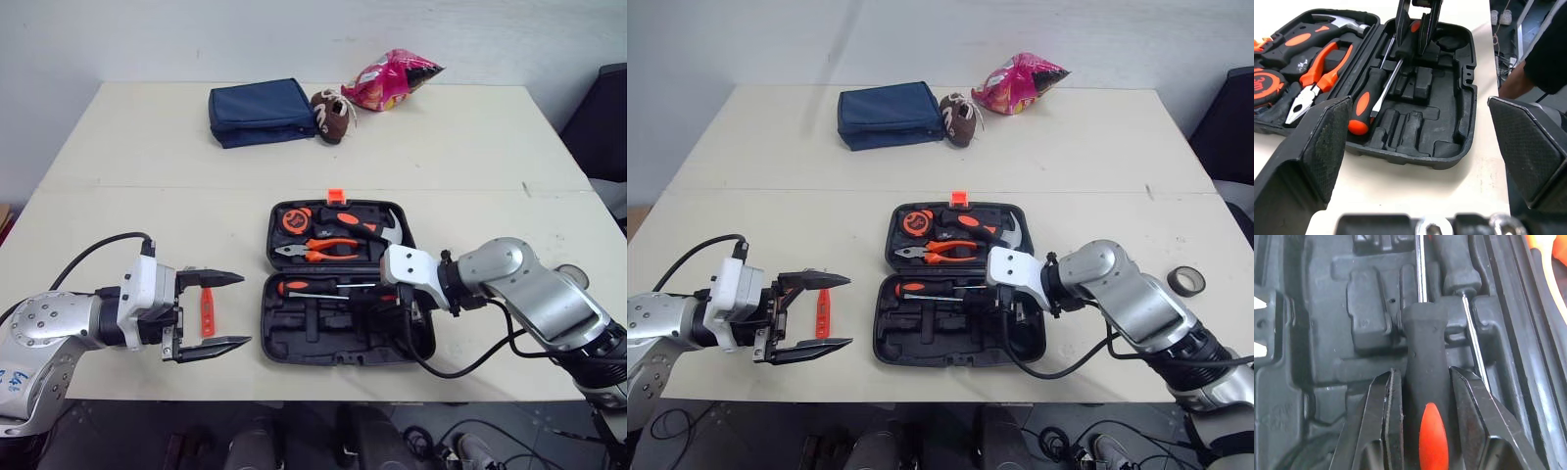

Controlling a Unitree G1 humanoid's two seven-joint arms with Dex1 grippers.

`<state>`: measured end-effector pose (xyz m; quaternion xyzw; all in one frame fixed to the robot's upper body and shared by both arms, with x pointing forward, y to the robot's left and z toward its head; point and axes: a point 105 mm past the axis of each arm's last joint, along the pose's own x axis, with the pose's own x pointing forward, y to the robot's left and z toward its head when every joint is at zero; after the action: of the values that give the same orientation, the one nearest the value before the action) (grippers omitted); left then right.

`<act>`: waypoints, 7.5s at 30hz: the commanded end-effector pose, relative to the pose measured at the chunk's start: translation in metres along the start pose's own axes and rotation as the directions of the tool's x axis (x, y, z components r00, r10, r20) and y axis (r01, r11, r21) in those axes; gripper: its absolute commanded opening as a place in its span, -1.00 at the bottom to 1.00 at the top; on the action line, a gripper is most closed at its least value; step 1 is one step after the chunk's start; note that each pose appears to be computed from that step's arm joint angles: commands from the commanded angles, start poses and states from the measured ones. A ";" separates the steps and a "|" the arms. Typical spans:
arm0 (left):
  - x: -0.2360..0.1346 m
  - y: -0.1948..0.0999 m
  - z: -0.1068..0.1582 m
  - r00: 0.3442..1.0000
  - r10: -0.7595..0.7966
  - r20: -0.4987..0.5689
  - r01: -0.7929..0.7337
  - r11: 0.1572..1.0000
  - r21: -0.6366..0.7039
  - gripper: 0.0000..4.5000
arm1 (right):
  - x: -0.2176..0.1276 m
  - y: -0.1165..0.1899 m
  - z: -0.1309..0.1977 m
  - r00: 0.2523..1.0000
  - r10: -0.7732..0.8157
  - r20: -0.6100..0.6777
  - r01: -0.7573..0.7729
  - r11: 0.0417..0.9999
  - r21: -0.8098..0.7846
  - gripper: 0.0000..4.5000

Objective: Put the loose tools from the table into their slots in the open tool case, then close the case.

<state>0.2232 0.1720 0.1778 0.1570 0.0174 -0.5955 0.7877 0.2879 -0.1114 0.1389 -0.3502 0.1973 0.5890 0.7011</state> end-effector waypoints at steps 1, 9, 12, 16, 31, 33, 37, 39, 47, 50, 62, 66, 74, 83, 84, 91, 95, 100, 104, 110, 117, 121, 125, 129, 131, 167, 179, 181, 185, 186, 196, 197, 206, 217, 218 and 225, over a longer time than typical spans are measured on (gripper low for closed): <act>-0.001 -0.003 0.006 1.000 0.004 0.013 -0.004 1.000 0.015 1.00 | -0.007 -0.006 -0.008 0.999 -0.023 -0.049 0.022 1.000 -0.018 -0.55; 0.002 -0.003 0.006 1.000 0.010 0.012 -0.010 1.000 0.012 1.00 | -0.008 -0.007 -0.019 0.994 -0.033 -0.100 0.034 0.999 0.008 -0.55; 0.002 -0.002 0.006 1.000 0.011 0.011 -0.011 1.000 0.013 1.00 | -0.013 -0.008 -0.017 0.995 -0.027 -0.100 0.030 0.999 0.032 -0.55; 0.002 -0.002 0.006 1.000 0.012 0.009 -0.012 1.000 0.012 1.00 | -0.018 -0.008 -0.007 0.998 -0.016 -0.064 0.020 0.998 0.062 -0.55; 0.007 -0.002 0.003 1.000 0.009 0.018 -0.009 1.000 0.005 1.00 | -0.016 -0.012 -0.007 0.995 -0.017 -0.097 0.018 1.000 0.015 -0.55; 0.007 -0.002 0.002 1.000 0.009 0.019 -0.009 1.000 0.004 1.00 | -0.015 -0.010 -0.008 0.995 -0.001 -0.103 0.003 1.000 0.012 -0.55; 0.006 -0.003 0.001 1.000 0.012 0.017 -0.012 1.000 0.003 1.00 | -0.013 -0.006 -0.009 0.994 0.009 -0.109 -0.009 1.000 0.008 -0.55; 0.006 -0.003 0.000 1.000 0.013 0.018 -0.013 1.000 0.003 1.00 | -0.012 -0.003 -0.009 0.994 0.021 -0.110 -0.021 1.000 0.006 -0.55; 0.006 -0.005 -0.002 1.000 0.016 0.017 -0.016 1.000 0.002 1.00 | -0.009 -0.008 -0.015 0.993 -0.001 -0.118 0.002 1.000 0.014 -0.55; 0.006 -0.004 -0.002 1.000 0.018 0.016 -0.018 1.000 0.003 1.00 | -0.008 -0.010 -0.014 0.994 -0.013 -0.110 0.014 1.000 0.003 -0.09; 0.001 -0.005 -0.004 1.000 0.012 -0.001 -0.012 1.000 -0.015 1.00 | -0.061 -0.021 0.019 0.998 0.035 0.050 -0.036 0.999 0.021 0.47; 0.005 -0.001 -0.001 1.000 0.014 0.014 -0.014 1.000 0.000 1.00 | -0.058 -0.020 0.031 0.952 0.041 0.302 -0.047 0.999 0.013 0.47; 0.010 0.003 0.002 0.999 0.006 0.033 -0.006 1.000 0.007 1.00 | -0.017 -0.003 0.016 0.849 0.060 0.524 -0.053 0.998 -0.028 -0.73; 0.012 0.001 0.002 1.000 -0.001 0.031 0.000 1.000 0.011 1.00 | 0.006 -0.007 -0.008 0.878 0.043 0.477 -0.057 0.998 0.014 -0.99; 0.012 0.000 0.002 1.000 0.000 0.031 -0.001 1.000 0.010 1.00 | 0.006 -0.007 -0.008 0.878 0.042 0.477 -0.060 0.998 0.023 -0.99; 0.013 -0.002 0.001 0.999 0.010 0.038 -0.010 1.000 0.006 1.00 | 0.017 -0.007 -0.019 0.903 0.013 0.429 -0.064 0.992 0.105 -0.99; 0.014 -0.002 0.001 0.999 0.015 0.039 -0.015 1.000 0.005 1.00 | 0.025 -0.007 -0.026 0.925 -0.004 0.380 -0.066 0.983 0.172 -0.99; 0.015 -0.001 0.003 0.999 0.024 0.043 -0.024 1.000 0.009 1.00 | 0.037 -0.001 -0.047 0.965 0.005 0.261 -0.062 0.975 0.213 -0.99; 0.016 0.000 0.003 0.999 0.034 0.040 -0.034 0.999 0.013 1.00 | 0.044 0.003 -0.053 0.980 0.013 0.200 -0.049 0.983 0.177 -0.99; 0.003 0.011 0.002 0.993 0.120 0.013 -0.121 0.992 0.045 1.00 | 0.008 -0.020 -0.003 0.866 -0.130 0.483 0.104 0.991 0.081 -0.99; -0.060 0.041 -0.010 0.925 0.375 -0.066 -0.370 0.926 0.080 1.00 | -0.079 -0.017 -0.006 0.745 -0.266 0.612 0.246 0.962 0.119 -0.99; -0.118 0.055 -0.030 0.826 0.532 -0.183 -0.523 0.846 0.101 1.00 | -0.127 -0.006 -0.049 0.762 -0.428 0.486 0.408 0.900 0.155 -0.71; -0.187 0.065 -0.044 0.672 0.696 -0.252 -0.691 0.712 0.125 1.00 | -0.198 0.012 -0.115 0.694 -0.676 0.249 0.652 0.736 0.180 0.02; -0.231 0.059 -0.058 0.562 0.770 -0.301 -0.775 0.618 0.133 1.00 | -0.235 0.036 -0.159 0.624 -0.778 0.074 0.758 0.625 0.187 0.88; -0.252 0.053 -0.066 0.497 0.802 -0.331 -0.813 0.564 0.146 1.00 | -0.259 0.051 -0.180 0.552 -0.834 -0.021 0.822 0.540 0.180 0.94; -0.111 0.022 -0.048 0.645 0.695 -0.316 -0.759 0.630 -0.164 1.00 | -0.118 0.017 -0.037 0.653 -0.377 0.657 0.413 0.904 0.108 0.94; -0.020 0.008 -0.051 0.444 0.732 -0.517 -0.896 0.374 -0.241 1.00 | -0.096 0.011 -0.037 0.678 -0.259 0.688 0.300 0.952 0.062 0.94; -0.015 0.006 -0.057 0.412 0.725 -0.552 -0.911 0.324 -0.254 1.00 | -0.095 0.011 -0.037 0.683 -0.251 0.686 0.291 0.955 0.059 0.94; -0.002 -0.001 -0.068 0.411 0.687 -0.600 -0.912 0.305 -0.276 1.00 | -0.095 0.008 -0.035 0.677 -0.242 0.695 0.290 0.956 0.051 0.94; -0.001 0.000 -0.070 0.404 0.686 -0.604 -0.914 0.295 -0.276 1.00 | -0.095 0.007 -0.034 0.675 -0.242 0.697 0.292 0.955 0.050 0.94; 0.002 0.015 -0.101 0.325 0.649 -0.688 -0.944 0.181 -0.275 1.00 | -0.090 0.007 -0.034 0.678 -0.221 0.701 0.261 0.964 0.052 0.94; 0.001 0.015 -0.103 0.323 0.647 -0.691 -0.944 0.169 -0.283 1.00 | -0.090 0.007 -0.033 0.673 -0.226 0.704 0.265 0.963 0.055 0.94; 0.002 0.001 -0.121 0.337 0.590 -0.734 -0.941 0.196 -0.275 0.03 | -0.082 0.017 -0.028 0.648 -0.186 0.739 0.204 0.977 0.067 1.00; -0.027 0.028 -0.081 0.352 0.753 -0.556 -0.934 0.247 -0.258 -0.87 | -0.083 0.026 -0.016 0.648 -0.141 0.748 0.228 0.973 -0.014 1.00; -0.029 0.035 -0.067 0.394 0.787 -0.475 -0.917 0.301 -0.262 -0.87 | -0.084 0.026 -0.014 0.650 -0.141 0.747 0.235 0.972 -0.020 1.00; -0.008 0.043 0.018 0.807 0.581 -0.104 -0.590 0.800 -0.108 -0.87 | -0.092 0.030 -0.031 0.746 -0.146 0.650 0.212 0.977 -0.024 1.00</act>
<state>0.2681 0.2143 0.1897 0.0903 0.0759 -0.2006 0.9725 0.2460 -0.1882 0.1693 -0.1642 -0.1151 0.6165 0.7614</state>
